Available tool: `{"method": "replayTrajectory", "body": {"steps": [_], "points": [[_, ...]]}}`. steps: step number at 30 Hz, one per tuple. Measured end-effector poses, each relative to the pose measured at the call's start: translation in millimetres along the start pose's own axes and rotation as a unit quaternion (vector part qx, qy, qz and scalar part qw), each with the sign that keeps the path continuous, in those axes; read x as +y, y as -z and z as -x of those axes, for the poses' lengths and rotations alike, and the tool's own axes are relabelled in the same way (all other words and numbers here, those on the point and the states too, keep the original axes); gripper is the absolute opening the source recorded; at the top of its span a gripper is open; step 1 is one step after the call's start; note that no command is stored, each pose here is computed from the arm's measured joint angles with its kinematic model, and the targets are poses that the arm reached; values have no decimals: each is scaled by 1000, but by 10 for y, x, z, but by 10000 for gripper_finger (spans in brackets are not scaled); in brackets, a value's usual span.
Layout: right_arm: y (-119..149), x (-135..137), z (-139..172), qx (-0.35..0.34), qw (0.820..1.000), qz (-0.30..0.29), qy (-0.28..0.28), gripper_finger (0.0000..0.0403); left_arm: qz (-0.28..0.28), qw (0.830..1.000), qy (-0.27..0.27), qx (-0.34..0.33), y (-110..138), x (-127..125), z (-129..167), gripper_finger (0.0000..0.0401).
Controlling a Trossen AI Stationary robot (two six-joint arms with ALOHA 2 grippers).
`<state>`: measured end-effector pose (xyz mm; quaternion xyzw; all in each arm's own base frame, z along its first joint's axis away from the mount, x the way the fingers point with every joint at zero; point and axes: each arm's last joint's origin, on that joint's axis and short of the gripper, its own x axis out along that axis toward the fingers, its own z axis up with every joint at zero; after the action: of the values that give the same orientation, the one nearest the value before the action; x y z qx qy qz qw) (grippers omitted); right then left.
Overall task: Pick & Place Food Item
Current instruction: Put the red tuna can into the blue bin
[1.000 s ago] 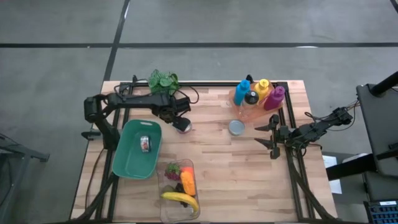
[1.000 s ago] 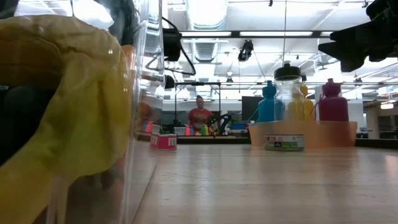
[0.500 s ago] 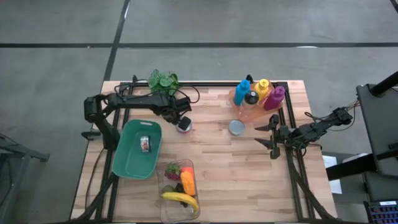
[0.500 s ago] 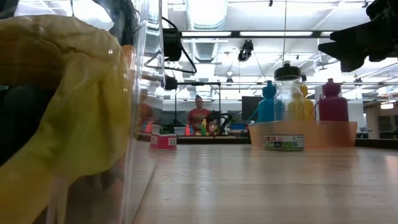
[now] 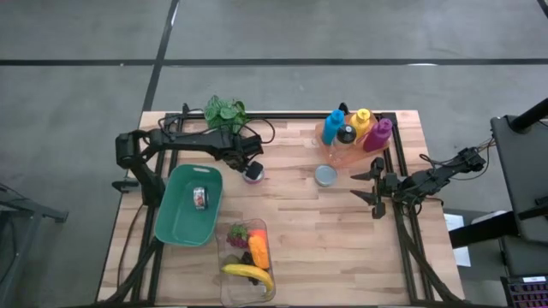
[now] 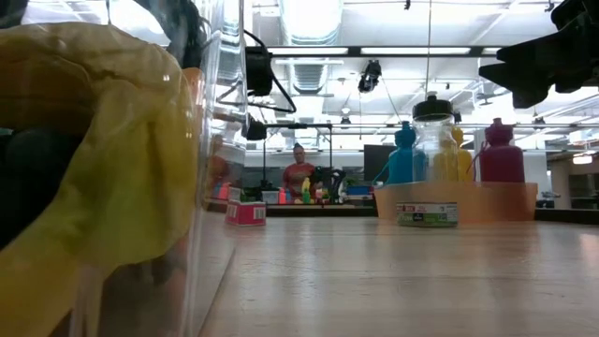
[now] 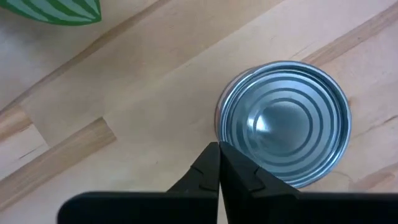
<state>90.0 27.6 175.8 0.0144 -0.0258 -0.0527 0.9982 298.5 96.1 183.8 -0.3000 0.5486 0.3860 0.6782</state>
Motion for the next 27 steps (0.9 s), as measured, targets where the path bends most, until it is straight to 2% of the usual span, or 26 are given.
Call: {"method": "replayTrajectory", "body": {"steps": [12, 27], "points": [[1, 0, 0, 0, 1000, 0, 0, 217, -3, 1000, 26, 4, 39, -14, -86, 7], [1, 0, 0, 0, 1000, 0, 0, 217, -5, 1000, 30, 4, 49, -29, -90, 7]]}}
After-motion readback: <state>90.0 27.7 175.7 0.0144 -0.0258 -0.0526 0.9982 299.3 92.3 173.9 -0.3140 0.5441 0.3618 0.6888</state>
